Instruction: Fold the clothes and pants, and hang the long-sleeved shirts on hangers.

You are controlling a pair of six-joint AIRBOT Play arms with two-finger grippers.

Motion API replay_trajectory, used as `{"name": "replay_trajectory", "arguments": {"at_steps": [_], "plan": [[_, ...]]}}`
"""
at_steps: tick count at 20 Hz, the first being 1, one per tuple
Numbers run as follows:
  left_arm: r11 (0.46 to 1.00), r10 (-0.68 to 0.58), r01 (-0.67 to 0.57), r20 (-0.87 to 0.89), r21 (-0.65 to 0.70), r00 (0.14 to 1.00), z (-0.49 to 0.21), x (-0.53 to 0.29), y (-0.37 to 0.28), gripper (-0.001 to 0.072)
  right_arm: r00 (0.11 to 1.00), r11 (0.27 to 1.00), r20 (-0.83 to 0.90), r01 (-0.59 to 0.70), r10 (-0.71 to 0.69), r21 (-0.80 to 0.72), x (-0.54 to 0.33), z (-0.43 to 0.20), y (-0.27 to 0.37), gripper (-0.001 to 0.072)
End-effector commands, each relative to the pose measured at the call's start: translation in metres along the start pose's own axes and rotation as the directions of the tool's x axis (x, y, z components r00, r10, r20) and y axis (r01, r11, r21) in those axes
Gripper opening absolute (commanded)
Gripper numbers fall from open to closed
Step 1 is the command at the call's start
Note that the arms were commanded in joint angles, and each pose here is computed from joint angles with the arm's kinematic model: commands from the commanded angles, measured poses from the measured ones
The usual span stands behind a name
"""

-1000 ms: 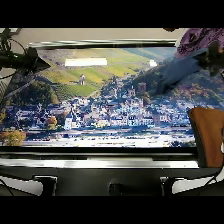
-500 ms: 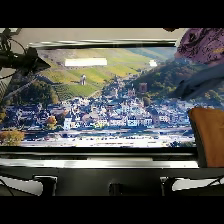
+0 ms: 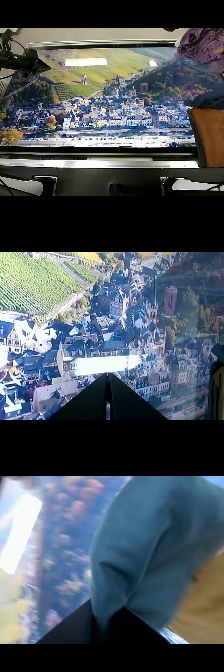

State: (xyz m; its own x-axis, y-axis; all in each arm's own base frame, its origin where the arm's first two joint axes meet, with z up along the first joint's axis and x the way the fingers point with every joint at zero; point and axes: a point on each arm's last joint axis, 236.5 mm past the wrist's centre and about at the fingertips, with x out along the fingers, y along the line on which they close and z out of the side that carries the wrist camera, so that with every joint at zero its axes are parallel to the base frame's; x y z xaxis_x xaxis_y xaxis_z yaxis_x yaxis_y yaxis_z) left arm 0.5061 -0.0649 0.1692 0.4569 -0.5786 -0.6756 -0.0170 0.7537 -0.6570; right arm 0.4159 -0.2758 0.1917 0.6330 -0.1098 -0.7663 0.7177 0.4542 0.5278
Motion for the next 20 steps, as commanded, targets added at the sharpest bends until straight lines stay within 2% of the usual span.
{"name": "replay_trajectory", "arguments": {"at_steps": [1,6,12,16,20], "plan": [[1.0,0.0,0.0,-0.031,0.0,1.0,-0.008,-0.001,0.0,0.0018,0.975,0.977,-0.063,0.215,-0.215,-0.009,-0.016,-0.018,-0.05,0.003],[1.0,0.001,-0.001,-0.043,0.0,0.999,-0.011,-0.001,0.0,0.0019,0.889,0.895,-0.13,0.423,-0.44,-0.14,-0.035,-0.034,-0.103,0.003],[1.0,0.002,-0.002,-0.043,0.001,0.999,-0.01,-0.001,0.0,0.0018,0.761,0.812,-0.283,0.55,-0.584,-0.194,-0.024,-0.094,-0.168,0.003],[1.0,0.002,-0.002,-0.044,0.0,0.999,-0.01,0.0,0.001,0.0018,0.594,0.686,-0.353,0.678,-0.723,-0.265,-0.032,-0.147,-0.235,0.0031],[1.0,0.002,-0.002,-0.045,0.006,0.999,-0.01,0.0,0.001,0.0018,0.493,0.604,-0.365,0.727,-0.79,-0.327,-0.034,-0.173,-0.273,0.0031]]}}
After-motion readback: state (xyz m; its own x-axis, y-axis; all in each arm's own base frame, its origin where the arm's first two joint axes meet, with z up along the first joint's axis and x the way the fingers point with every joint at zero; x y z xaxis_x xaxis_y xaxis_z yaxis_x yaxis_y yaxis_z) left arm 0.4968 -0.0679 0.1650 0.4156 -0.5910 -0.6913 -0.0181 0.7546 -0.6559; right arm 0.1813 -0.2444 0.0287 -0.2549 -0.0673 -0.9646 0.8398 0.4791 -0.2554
